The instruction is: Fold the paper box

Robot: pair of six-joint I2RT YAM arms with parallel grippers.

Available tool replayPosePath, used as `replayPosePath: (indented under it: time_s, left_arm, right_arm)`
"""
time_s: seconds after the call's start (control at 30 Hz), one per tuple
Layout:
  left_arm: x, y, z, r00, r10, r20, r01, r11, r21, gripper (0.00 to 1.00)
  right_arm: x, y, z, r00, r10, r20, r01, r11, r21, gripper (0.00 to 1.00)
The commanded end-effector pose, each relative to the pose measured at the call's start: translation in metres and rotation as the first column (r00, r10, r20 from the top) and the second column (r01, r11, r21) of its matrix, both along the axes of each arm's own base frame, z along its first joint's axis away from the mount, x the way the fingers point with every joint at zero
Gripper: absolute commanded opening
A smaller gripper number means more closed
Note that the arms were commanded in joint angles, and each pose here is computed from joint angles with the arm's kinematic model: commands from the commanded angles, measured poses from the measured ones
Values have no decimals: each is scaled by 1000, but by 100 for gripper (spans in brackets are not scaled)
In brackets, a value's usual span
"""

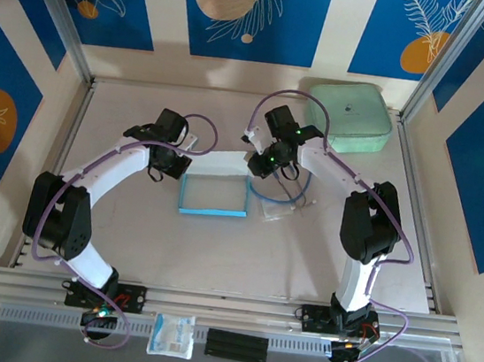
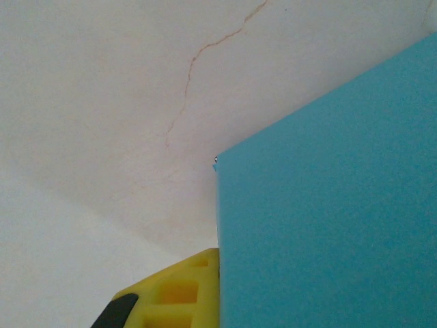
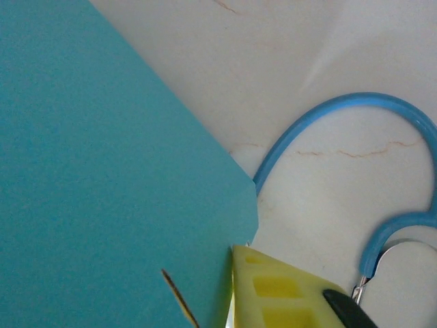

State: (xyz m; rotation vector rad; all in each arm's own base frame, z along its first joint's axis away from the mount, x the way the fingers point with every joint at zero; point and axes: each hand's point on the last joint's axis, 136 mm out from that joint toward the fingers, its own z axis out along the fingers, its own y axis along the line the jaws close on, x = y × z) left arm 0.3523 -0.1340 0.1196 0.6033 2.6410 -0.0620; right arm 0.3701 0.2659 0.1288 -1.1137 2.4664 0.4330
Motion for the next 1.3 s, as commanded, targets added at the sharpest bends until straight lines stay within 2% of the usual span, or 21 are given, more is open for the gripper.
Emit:
replayPosePath:
  time_s: [0.0, 0.17, 0.3, 0.43, 0.67, 0.87, 1.13, 1.27]
  left_arm:
    - [7, -6, 12, 997, 72, 16, -71, 997, -40, 0]
    - [17, -7, 19, 978, 206, 41, -200, 973, -111, 0]
    - [21, -7, 18, 963, 266, 49, -257, 956, -140, 0]
    - [21, -5, 12, 943, 331, 43, -321, 933, -161, 0]
    - [19, -3, 12, 907, 419, 35, -402, 888, -226, 0]
    - [6, 1, 12, 873, 487, 31, -457, 838, -297, 0]
    - [-8, 2, 9, 859, 511, 23, -472, 810, -348, 0]
    - [-11, -5, 9, 859, 512, -4, -475, 794, -379, 0]
  right_arm:
    - [-1, 6, 0, 994, -101, -49, 101, 995, 2, 9]
    - [17, 7, 12, 932, -348, -100, 350, 937, 10, 8]
    - [17, 19, 6, 885, -419, -203, 437, 898, 50, 2]
    - [20, 19, -3, 839, -500, -217, 521, 852, 49, 0]
    - [17, 15, -11, 798, -573, -186, 590, 806, 49, 0]
    - [5, 19, -13, 804, -589, -86, 595, 800, 84, 0]
    - [-14, 18, -21, 792, -610, -26, 609, 786, 104, 0]
    - [-19, 10, -25, 732, -682, -9, 680, 729, 85, 0]
